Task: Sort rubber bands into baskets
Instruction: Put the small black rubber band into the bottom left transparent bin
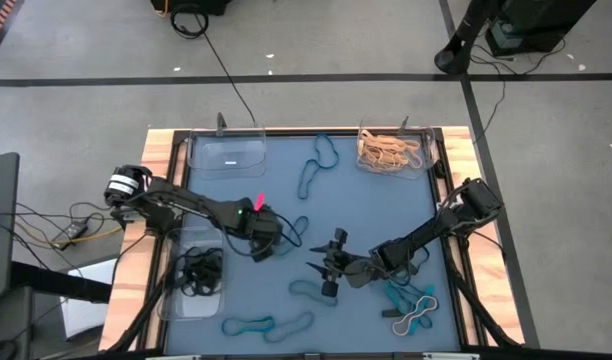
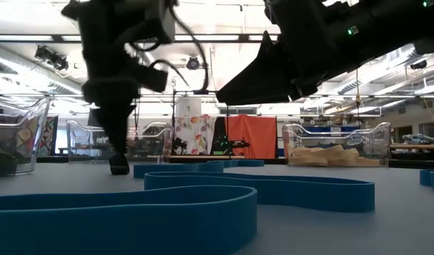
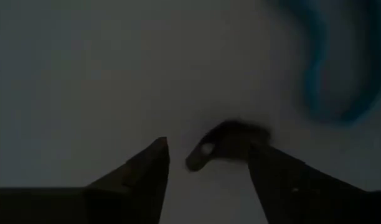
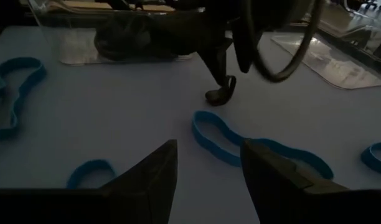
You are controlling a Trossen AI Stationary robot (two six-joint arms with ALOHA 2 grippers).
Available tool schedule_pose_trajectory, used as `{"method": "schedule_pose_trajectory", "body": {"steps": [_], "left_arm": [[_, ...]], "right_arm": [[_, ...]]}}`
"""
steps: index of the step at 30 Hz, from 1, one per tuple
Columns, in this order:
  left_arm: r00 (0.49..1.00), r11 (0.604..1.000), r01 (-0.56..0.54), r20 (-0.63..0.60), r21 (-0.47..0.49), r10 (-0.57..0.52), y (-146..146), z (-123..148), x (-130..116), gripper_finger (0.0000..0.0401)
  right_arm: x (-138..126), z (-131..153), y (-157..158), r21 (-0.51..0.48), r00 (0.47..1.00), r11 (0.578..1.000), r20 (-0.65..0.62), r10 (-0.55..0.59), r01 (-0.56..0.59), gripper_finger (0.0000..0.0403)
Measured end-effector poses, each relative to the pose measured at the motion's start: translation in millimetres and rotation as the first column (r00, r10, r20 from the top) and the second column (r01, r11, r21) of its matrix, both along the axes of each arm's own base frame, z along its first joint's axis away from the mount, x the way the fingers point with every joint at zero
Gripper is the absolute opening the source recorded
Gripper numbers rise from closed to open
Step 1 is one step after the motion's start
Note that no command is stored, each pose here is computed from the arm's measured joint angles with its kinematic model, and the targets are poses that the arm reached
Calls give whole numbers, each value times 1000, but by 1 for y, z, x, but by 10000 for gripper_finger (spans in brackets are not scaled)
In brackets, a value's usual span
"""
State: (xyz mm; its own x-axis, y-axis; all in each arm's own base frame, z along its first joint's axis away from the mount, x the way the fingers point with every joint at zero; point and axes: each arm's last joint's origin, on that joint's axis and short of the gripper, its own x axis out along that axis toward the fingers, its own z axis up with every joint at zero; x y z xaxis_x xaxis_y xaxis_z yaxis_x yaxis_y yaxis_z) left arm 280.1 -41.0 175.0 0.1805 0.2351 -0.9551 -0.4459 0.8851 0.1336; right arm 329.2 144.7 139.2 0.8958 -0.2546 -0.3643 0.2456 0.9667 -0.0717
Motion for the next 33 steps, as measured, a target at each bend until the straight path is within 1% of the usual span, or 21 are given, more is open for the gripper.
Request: {"method": "schedule_pose_trajectory", "body": {"steps": [6, 10, 13, 17, 21, 24, 28, 33], "left_arm": [[995, 999, 21, -95, -24, -23, 9, -28, -20, 213], [996, 999, 30, -82, -24, -32, 12, -36, -24, 212], [997, 999, 42, -65, -21, -43, 11, -35, -21, 208], [996, 997, 73, -60, -14, -73, 10, -28, -14, 203], [995, 996, 91, -25, -6, -92, 9, -20, -7, 203], [994, 994, 106, -21, -5, -106, 9, -19, -6, 203], [993, 993, 117, -22, 0, -117, 9, -19, -5, 202], [993, 993, 116, 29, 10, -117, 9, -18, -1, 202]], "right_arm": [[0, 0, 0, 22, 1000, 1000, 8, -5, 5, 185], [0, 0, 0, 19, 1000, 1000, 8, -4, 4, 185], [1, 0, -1, 25, 1000, 1000, 10, -10, 9, 183], [1, 0, -3, 28, 1000, 999, 4, -20, 20, 181], [1, -1, -4, 32, 1000, 999, 0, -24, 24, 181], [1, -3, -4, 26, 1000, 1000, -22, -6, 6, 181], [1, -3, -5, 27, 999, 1000, -30, -11, 12, 177], [1, -3, -5, 27, 999, 1000, -31, -12, 13, 174]]}}
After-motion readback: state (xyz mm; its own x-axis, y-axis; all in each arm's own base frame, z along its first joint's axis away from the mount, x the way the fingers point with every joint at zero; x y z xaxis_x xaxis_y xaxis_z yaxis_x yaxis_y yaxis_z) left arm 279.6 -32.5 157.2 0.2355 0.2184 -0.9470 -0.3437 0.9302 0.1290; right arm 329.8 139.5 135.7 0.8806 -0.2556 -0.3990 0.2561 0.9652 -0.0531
